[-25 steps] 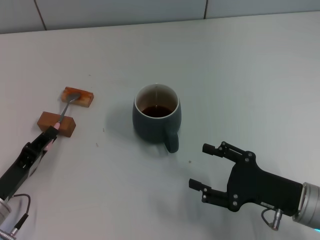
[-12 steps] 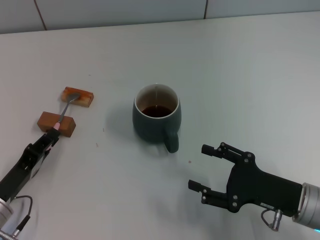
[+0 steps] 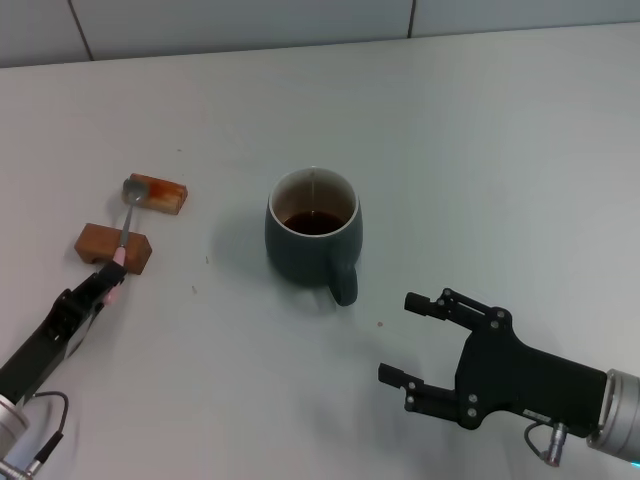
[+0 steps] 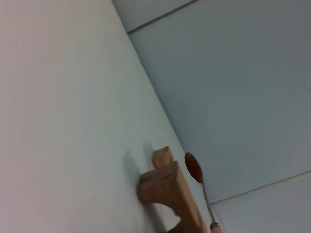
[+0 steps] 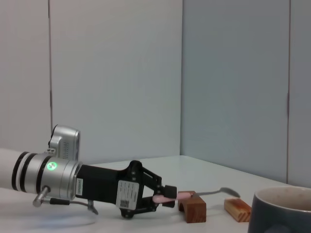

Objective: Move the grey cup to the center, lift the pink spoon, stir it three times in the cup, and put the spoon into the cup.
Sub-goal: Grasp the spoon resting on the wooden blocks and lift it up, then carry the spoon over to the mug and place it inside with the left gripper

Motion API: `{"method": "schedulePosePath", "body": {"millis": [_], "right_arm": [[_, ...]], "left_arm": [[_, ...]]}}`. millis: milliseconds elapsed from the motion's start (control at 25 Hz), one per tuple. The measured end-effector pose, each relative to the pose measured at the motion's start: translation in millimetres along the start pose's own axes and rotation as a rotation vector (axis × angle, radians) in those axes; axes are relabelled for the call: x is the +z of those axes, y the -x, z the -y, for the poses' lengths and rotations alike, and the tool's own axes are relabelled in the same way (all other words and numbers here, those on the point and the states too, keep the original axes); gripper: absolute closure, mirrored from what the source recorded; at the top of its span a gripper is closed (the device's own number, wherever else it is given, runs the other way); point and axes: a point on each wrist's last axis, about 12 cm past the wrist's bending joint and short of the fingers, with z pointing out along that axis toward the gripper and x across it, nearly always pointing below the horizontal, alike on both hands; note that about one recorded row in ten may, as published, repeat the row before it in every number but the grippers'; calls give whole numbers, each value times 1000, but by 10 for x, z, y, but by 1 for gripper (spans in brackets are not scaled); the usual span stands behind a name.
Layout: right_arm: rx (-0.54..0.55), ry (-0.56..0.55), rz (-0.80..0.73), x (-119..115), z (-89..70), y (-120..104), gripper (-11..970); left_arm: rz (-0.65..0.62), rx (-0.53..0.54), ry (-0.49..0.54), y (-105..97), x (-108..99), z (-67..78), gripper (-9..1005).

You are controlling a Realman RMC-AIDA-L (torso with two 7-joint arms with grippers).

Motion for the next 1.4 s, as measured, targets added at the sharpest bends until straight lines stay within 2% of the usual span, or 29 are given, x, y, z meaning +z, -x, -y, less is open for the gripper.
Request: {"method": "schedulePosePath", "body": {"millis": [80,200,400,440,480,520,560,600,680,760,800,840,920,960,1000,1200,1320,1360,1400], "right_arm": [[0,0,0,-1,-1,-1,172],[2,-2,-1,-9,-7,-5,172],[2,-3,-1,-18,-9,-5,172],[2,-3,-1,-18,-9,-5,172],[0,-2,1,-20,-7,-2,172],[-2,-2,3,-24,-4,1,172],[-3,-1,4,-27,-1,4,172],[-5,-1,9,-29,1,11,172],[-5,-1,12,-30,3,15,172],[-7,-3,15,-33,7,20,172],[-8,-4,19,-35,10,25,173],[-8,-4,19,-35,10,25,173],[-8,-3,22,-36,10,30,173],[-9,-2,25,-36,11,33,173],[-9,-3,28,-38,13,36,173],[-5,-12,31,-46,2,32,173],[-5,-14,32,-47,-2,31,173],[-5,-14,32,-47,-4,31,173],[-4,-14,33,-46,-6,31,173]], "left_arm": [[-4,7,-12,11,7,14,864],[-46,100,-98,176,97,124,864],[-199,375,-185,692,362,376,863],[-199,375,-185,692,362,376,863],[-226,424,-194,786,402,436,863],[-330,608,-216,1103,519,704,863],[-334,620,-217,1119,524,721,863],[-386,732,-225,1287,569,914,863],[-443,869,-234,1467,603,1174,863],[-506,1033,-252,1634,623,1518,863],[-576,1183,-276,1708,625,1825,863],[-576,1183,-276,1708,625,1825,862],[-637,1305,-283,1719,639,2056,862],[-637,1305,-283,1719,639,2056,862],[-721,1468,-279,1662,701,2367,862],[-886,1633,-288,1451,855,2648,862],[-926,1674,-287,1388,904,2699,862],[-985,1742,-276,1296,984,2770,862],[-999,1763,-275,1271,1012,2803,861]]}}
